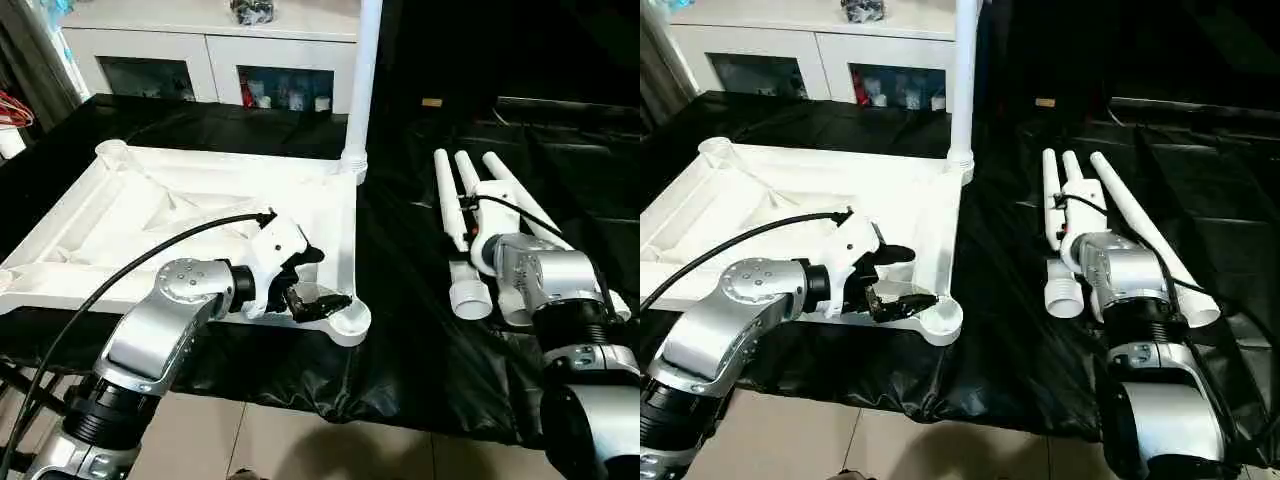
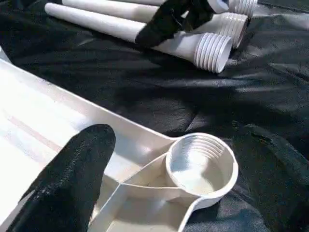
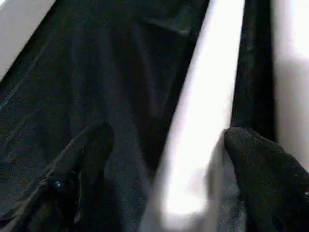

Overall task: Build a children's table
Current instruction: Pick table leg

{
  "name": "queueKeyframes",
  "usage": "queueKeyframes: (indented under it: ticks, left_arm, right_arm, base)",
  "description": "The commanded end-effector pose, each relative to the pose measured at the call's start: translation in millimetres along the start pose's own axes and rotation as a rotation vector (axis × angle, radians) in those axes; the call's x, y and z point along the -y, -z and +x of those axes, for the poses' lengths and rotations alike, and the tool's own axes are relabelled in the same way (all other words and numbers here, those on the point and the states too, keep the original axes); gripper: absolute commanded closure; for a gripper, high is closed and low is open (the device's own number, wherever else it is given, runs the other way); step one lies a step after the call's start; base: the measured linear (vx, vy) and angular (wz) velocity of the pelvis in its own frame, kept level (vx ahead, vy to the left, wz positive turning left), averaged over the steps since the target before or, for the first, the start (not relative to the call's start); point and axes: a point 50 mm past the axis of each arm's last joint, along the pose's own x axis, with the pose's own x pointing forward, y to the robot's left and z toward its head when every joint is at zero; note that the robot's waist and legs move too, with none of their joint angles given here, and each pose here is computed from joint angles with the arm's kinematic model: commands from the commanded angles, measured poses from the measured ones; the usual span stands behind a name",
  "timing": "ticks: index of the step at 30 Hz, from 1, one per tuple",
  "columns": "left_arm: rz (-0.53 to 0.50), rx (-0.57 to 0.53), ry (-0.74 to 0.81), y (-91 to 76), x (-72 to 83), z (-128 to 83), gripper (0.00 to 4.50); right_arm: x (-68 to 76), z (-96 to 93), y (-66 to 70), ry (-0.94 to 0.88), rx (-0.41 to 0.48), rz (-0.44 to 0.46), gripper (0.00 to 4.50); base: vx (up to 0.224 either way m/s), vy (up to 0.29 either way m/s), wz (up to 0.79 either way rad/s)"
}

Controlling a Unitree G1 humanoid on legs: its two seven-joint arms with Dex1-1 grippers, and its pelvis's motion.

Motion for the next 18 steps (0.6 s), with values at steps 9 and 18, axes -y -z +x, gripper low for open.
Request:
queueKeyframes:
  ticks: [9, 18]
  left_arm:
    - [0.025, 0.005, 0.02, -6.0, 0.6, 0, 0.0]
    - [0.033, 0.001, 0.029, -6.4, 1.3, 0, 0.0]
  right_arm:
    - [2.0, 3.5, 10.1, 0.009, -0.132, 0.045, 0.68]
    - [4.2, 5.9, 14.6, 0.014, -0.159, 0.066, 1.56]
  base:
    - [0.0, 0.0, 0.0]
    - [0.0, 0.0, 0.0]
